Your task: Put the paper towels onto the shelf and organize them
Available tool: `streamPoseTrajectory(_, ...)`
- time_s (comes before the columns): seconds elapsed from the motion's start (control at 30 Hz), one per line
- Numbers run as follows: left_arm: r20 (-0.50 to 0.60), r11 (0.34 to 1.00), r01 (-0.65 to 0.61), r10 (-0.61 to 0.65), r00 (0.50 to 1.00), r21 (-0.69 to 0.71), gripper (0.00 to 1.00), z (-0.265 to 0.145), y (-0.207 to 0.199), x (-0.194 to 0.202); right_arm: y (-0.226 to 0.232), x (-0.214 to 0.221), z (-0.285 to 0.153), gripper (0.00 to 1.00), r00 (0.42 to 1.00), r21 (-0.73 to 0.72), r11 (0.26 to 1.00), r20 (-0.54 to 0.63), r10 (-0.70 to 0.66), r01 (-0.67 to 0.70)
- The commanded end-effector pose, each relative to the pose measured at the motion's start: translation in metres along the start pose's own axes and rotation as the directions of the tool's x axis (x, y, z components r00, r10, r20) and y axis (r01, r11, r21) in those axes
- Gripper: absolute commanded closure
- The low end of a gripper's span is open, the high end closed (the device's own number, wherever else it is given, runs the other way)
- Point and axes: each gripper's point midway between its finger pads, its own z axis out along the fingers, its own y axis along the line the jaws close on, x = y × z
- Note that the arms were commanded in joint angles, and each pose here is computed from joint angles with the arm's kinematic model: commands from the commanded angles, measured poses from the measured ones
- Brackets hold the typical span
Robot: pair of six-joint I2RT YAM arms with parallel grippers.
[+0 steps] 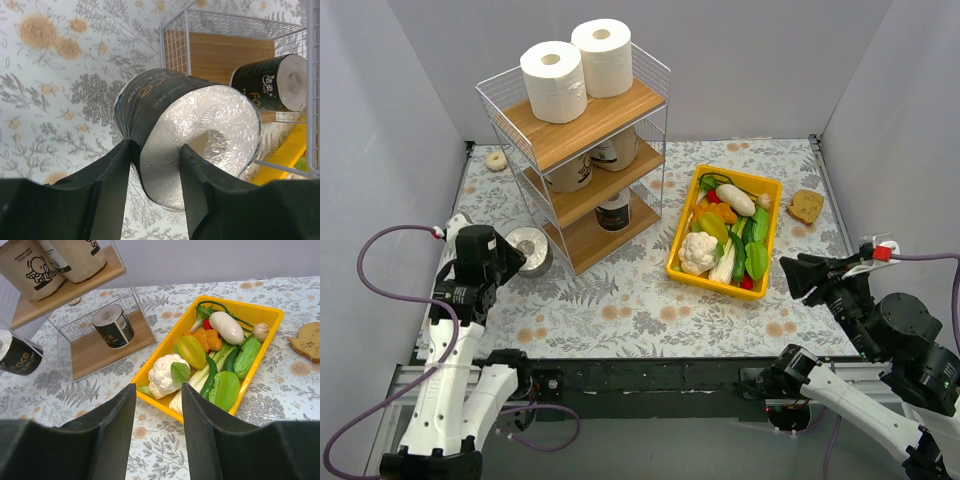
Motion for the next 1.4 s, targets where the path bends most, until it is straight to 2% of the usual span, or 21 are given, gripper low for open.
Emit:
streamPoseTrajectory(0.0,-0.003,0.996,0.084,-0.084,0.996,0.011,0.86,-0.020,-0.004,-0.002,0.008,-0.003,0.002,0.50,1.000,-0.022,1.000,-0.015,0.015,-0.016)
streamPoseTrajectory(0.27,-0.070,0.974,0.001,0.015,0.997,0.227,0.86,-0.069,-0.025,0.009,0.012,-0.006,0.003,0.50,1.000,-0.035,0.999,-0.015,0.013,-0.013)
streamPoseTrajectory(0.3,-0.123,0.954,-0.014,0.053,0.991,0.300,0.86,-0.076,-0.035,0.020,0.011,-0.007,0.003,0.50,1.000,-0.033,0.999,-0.012,0.010,-0.010)
streamPoseTrajectory(0.4,-0.218,0.921,-0.018,0.111,0.970,0.389,0.87,-0.085,-0.047,0.039,0.009,-0.010,0.000,0.50,1.000,-0.032,0.999,0.003,0.012,-0.012)
streamPoseTrajectory(0.63,-0.328,0.847,-0.012,0.219,0.919,0.531,0.91,-0.078,-0.060,0.079,0.008,0.001,0.003,0.50,1.000,-0.033,0.999,-0.011,0.004,-0.004)
streamPoseTrajectory(0.97,-0.246,0.833,-0.137,0.309,0.918,0.536,0.89,-0.059,-0.062,0.074,0.019,0.017,0.020,0.48,0.999,-0.063,0.998,-0.040,-0.027,0.024)
streamPoseTrajectory(1.1,-0.251,0.834,-0.096,0.270,0.930,0.543,0.90,-0.049,-0.071,0.075,0.022,0.016,0.024,0.48,0.998,-0.076,0.996,-0.041,-0.053,0.050)
streamPoseTrajectory(1.17,-0.216,0.845,-0.070,0.215,0.952,0.531,0.90,-0.047,-0.075,0.065,0.022,0.015,0.024,0.48,0.997,-0.070,0.996,-0.048,-0.063,0.060)
streamPoseTrajectory(1.27,-0.235,0.847,0.038,0.104,0.967,0.531,0.92,-0.050,-0.084,0.059,0.020,0.015,0.024,0.48,0.997,-0.065,0.996,-0.042,-0.060,0.057)
streamPoseTrajectory(1.37,-0.305,0.840,0.132,0.042,0.951,0.527,0.91,-0.048,-0.088,0.068,0.027,0.025,0.028,0.48,0.998,-0.091,0.996,-0.051,-0.027,0.023)
